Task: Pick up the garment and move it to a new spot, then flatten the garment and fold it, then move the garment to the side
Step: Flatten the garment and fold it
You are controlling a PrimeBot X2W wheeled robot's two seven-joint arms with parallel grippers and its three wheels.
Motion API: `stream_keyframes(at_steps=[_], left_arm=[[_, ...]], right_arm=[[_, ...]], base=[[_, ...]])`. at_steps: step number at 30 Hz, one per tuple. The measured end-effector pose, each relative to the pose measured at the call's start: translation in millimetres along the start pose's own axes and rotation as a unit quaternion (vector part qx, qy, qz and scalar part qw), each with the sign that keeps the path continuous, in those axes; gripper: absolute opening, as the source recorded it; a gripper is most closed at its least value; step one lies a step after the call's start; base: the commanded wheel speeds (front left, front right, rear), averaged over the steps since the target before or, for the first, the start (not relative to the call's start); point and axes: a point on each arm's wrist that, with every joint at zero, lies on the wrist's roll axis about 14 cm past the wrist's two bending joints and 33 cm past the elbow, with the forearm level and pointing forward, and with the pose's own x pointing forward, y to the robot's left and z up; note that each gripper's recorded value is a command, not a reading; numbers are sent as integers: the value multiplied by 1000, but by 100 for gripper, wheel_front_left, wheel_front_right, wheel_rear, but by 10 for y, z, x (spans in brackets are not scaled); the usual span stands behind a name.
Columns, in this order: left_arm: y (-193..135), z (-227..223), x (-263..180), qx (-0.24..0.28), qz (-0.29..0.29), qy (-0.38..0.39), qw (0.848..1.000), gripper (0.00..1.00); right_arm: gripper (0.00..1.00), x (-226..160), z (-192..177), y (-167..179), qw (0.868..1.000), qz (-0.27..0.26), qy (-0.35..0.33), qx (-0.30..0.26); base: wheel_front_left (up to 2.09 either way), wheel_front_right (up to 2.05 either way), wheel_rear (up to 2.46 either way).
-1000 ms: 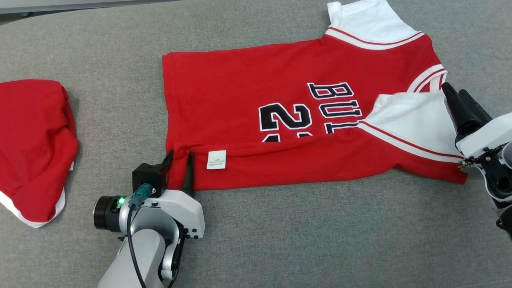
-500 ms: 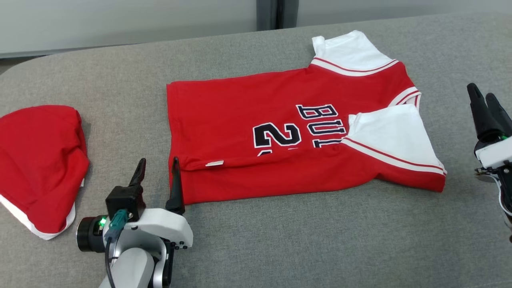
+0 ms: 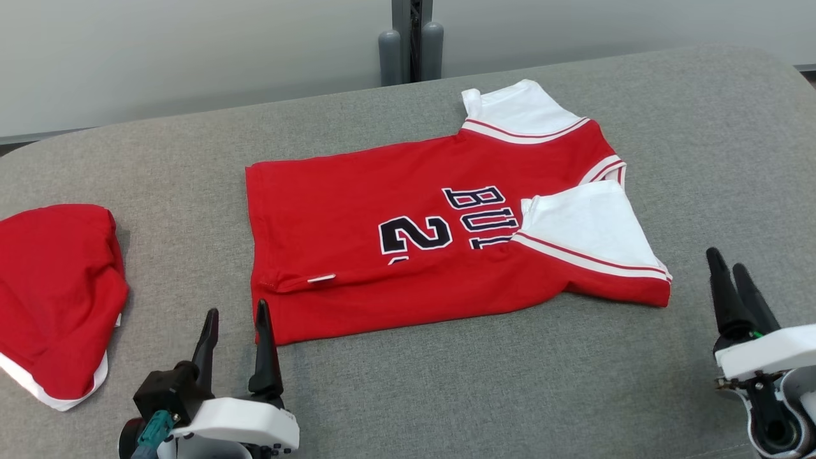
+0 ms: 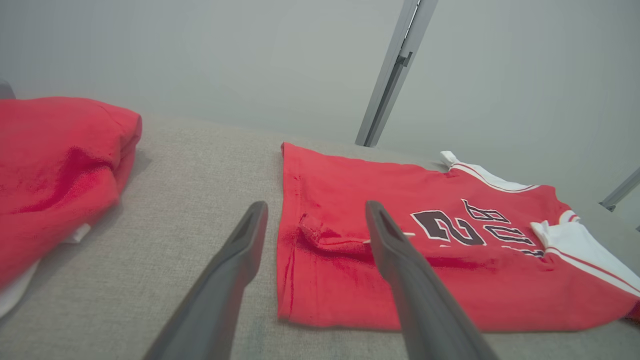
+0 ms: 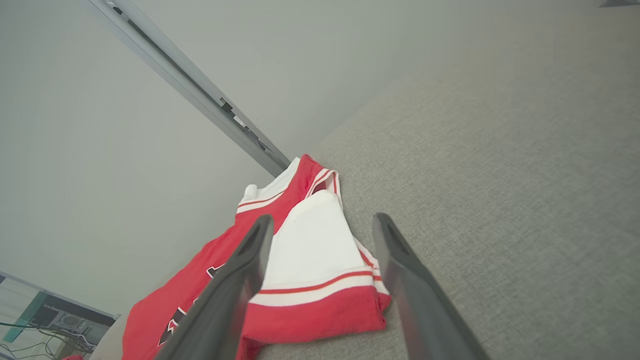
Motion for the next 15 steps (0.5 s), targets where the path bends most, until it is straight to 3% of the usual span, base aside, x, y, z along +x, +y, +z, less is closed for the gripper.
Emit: stream_keyframes(at_steps=[9, 15], left_arm=[[12, -102, -128, -6, -8, 14, 1000, 100], [-147, -411, -231, -86, -27, 71, 993, 100]], right_arm=[[100, -150, -96, -17, 1000, -10, -2, 11], [100, -157, -189, -169, 999, -39, 14, 28]], base=[[0, 0, 0], [0, 0, 0]])
